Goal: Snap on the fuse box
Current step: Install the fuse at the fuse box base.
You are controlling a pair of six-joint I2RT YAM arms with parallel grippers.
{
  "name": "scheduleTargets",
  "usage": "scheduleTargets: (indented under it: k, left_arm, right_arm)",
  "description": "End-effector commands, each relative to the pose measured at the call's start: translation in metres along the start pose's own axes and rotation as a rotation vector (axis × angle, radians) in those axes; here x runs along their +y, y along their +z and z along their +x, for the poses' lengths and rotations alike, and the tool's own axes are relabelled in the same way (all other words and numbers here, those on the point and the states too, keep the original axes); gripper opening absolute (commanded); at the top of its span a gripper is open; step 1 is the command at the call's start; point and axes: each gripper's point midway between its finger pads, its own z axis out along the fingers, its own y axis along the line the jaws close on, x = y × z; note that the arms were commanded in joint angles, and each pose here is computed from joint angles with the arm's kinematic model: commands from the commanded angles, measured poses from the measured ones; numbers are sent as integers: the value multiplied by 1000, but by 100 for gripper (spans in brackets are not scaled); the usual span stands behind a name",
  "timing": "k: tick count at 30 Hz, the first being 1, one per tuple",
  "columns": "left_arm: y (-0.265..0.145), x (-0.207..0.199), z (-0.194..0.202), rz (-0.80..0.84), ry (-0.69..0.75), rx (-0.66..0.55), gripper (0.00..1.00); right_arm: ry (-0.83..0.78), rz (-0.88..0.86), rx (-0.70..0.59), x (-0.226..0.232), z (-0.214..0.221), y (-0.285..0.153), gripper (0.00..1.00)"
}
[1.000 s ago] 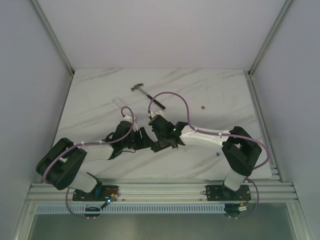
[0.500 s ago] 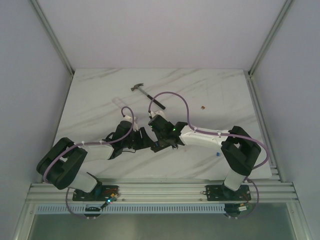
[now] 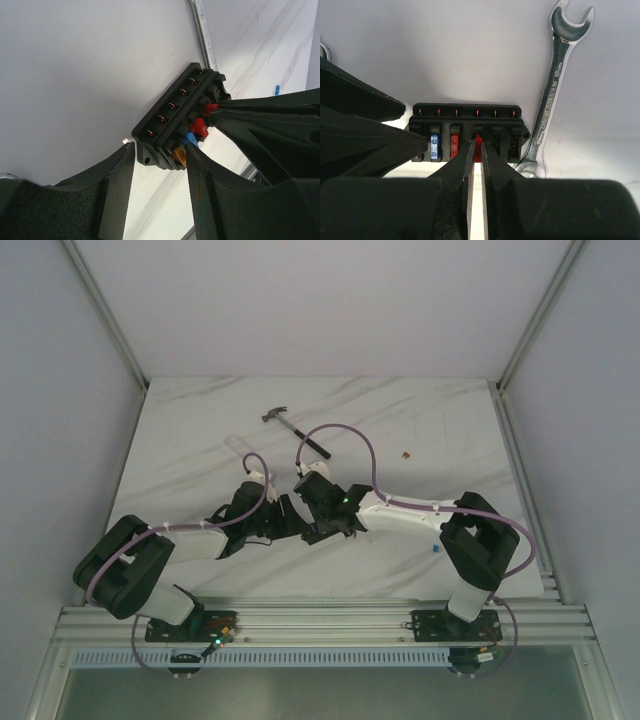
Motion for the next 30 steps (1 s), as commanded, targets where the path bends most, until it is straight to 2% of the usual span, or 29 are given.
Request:
scheduleTargets:
  k: [1, 18, 30]
  left_arm:
    - [3, 14, 3, -60, -21, 2, 53]
    - [1, 30, 7, -128, -17, 2, 52]
    - [2, 36, 9, -144, -10, 8, 52]
  right_arm:
    - [-21, 67, 149, -7, 42, 14, 0]
    - [-8, 132, 197, -24, 66, 15, 0]
    - [-48, 120, 282, -24, 90, 24, 0]
